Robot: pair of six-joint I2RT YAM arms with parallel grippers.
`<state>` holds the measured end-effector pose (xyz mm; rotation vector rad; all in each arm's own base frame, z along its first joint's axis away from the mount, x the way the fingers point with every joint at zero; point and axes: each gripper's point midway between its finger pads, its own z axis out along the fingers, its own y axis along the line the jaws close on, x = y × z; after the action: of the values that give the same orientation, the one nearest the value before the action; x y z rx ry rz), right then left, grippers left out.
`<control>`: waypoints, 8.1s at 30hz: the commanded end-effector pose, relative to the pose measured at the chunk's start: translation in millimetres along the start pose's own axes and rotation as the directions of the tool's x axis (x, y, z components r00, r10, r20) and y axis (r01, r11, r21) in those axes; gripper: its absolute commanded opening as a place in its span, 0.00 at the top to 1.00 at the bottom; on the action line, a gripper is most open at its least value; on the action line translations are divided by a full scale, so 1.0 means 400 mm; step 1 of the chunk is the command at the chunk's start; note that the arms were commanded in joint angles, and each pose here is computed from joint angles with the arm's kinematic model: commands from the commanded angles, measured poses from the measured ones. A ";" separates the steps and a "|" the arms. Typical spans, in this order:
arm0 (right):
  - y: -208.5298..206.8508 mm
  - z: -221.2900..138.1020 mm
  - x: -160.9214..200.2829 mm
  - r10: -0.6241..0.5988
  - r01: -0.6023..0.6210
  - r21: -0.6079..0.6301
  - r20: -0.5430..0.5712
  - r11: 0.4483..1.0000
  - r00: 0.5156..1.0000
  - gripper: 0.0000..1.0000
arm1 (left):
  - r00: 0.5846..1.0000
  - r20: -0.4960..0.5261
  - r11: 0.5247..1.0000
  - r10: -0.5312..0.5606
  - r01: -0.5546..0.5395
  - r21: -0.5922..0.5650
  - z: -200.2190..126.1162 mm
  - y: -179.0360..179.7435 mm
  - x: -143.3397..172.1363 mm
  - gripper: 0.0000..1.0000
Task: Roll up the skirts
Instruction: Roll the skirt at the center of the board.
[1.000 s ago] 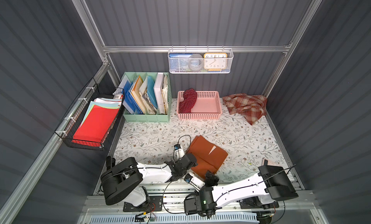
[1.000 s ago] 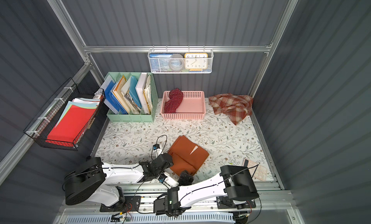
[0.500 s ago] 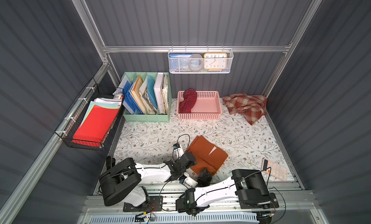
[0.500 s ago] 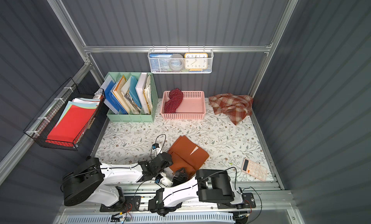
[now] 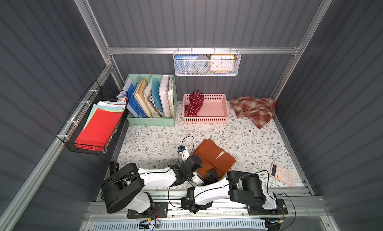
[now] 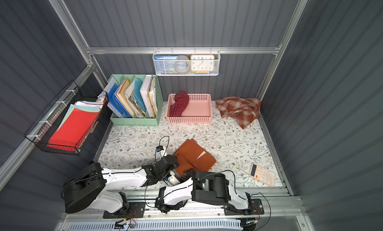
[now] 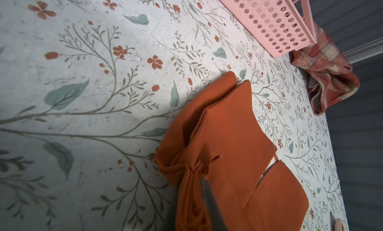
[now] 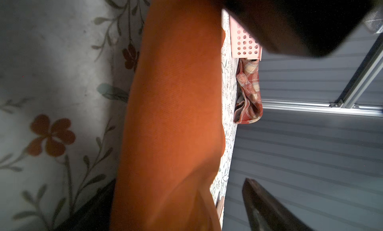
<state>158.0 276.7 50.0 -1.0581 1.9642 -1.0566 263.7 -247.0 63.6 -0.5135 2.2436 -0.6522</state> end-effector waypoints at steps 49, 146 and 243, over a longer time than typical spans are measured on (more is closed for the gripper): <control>0.108 0.096 0.055 0.121 -0.212 -0.437 -0.226 0.874 0.967 1.00 | 0.987 0.138 0.981 -0.076 0.099 -0.166 -0.189 0.182 -0.112 0.00; 0.056 0.179 0.161 0.153 -0.802 -0.298 -0.954 -0.518 0.257 0.89 | 0.991 -0.010 0.805 0.130 -0.100 0.584 0.183 -0.201 -0.033 1.00; -0.072 -0.139 -0.014 -0.070 0.113 -0.182 0.227 0.977 0.971 0.01 | 0.995 -0.028 0.985 0.094 -0.097 -0.143 0.042 0.064 0.020 1.00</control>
<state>115.3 287.0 98.3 -1.2875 1.9752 -0.6652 273.8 -241.5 40.6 -0.5058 2.2913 -0.4649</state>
